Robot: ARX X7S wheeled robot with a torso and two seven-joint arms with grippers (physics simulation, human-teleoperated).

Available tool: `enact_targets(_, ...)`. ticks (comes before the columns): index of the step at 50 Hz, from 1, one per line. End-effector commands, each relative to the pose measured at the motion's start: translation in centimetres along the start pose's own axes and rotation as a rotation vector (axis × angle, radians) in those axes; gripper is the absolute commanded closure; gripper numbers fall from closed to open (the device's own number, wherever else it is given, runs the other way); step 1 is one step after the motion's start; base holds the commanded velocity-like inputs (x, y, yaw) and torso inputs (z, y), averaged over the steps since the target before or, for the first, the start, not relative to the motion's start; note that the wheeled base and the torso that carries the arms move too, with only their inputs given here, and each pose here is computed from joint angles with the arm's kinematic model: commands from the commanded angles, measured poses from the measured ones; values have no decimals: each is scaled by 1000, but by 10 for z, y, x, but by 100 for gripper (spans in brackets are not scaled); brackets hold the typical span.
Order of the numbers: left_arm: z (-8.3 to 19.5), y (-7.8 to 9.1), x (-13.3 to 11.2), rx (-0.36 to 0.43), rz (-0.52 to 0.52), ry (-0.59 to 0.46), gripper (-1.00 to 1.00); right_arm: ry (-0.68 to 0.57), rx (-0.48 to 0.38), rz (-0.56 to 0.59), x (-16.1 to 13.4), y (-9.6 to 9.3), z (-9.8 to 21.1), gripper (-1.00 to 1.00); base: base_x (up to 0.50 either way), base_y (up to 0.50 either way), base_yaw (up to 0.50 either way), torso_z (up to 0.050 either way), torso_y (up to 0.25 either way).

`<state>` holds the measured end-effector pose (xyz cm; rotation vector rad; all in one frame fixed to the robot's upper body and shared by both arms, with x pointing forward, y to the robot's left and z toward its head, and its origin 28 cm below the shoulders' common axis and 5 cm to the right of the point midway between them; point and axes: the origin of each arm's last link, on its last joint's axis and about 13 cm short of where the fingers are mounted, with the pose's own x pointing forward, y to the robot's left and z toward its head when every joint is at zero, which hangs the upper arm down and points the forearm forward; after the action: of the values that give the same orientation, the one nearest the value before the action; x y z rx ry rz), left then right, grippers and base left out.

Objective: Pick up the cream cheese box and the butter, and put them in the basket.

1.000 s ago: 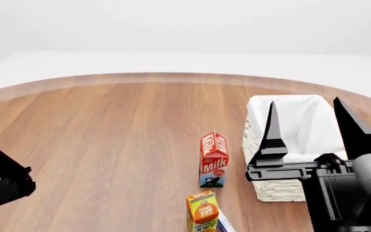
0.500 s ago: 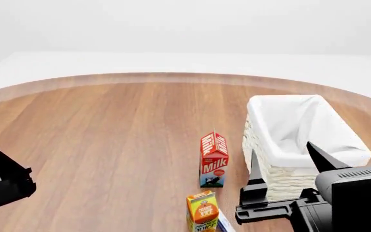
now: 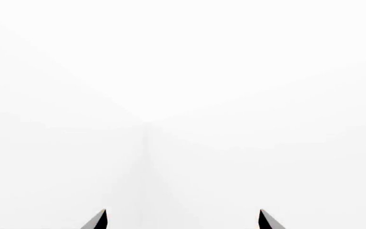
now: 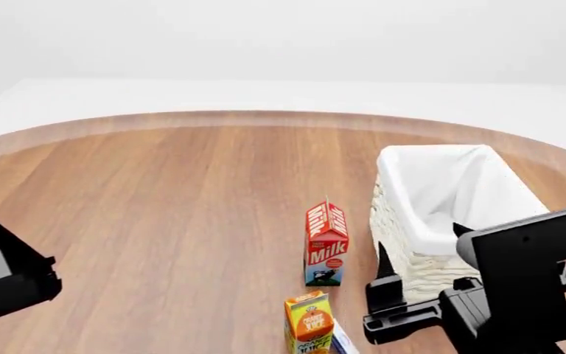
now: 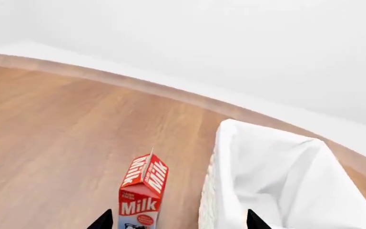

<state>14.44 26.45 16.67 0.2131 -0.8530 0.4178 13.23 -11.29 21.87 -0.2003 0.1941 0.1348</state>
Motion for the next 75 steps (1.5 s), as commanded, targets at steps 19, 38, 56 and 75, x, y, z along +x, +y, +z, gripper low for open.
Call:
enact_targets(19, -4, -3, -2, -3, -15, 13, -100, 146, 20, 152, 41, -15, 9, -100, 0, 0, 0, 0, 0)
enact_targets(38, -6, -4, -2, -3, -20, 20, -100, 234, 92, 152, 67, -19, 3, -100, 0, 0, 0, 0, 0)
enact_targets(56, -7, -4, -3, -2, -22, 21, -100, 285, 88, 135, 75, -19, -13, -100, 0, 0, 0, 0, 0)
enact_targets(75, -7, -4, -3, 1, -24, 19, -100, 355, 66, 140, 83, -16, -33, -100, 0, 0, 0, 0, 0)
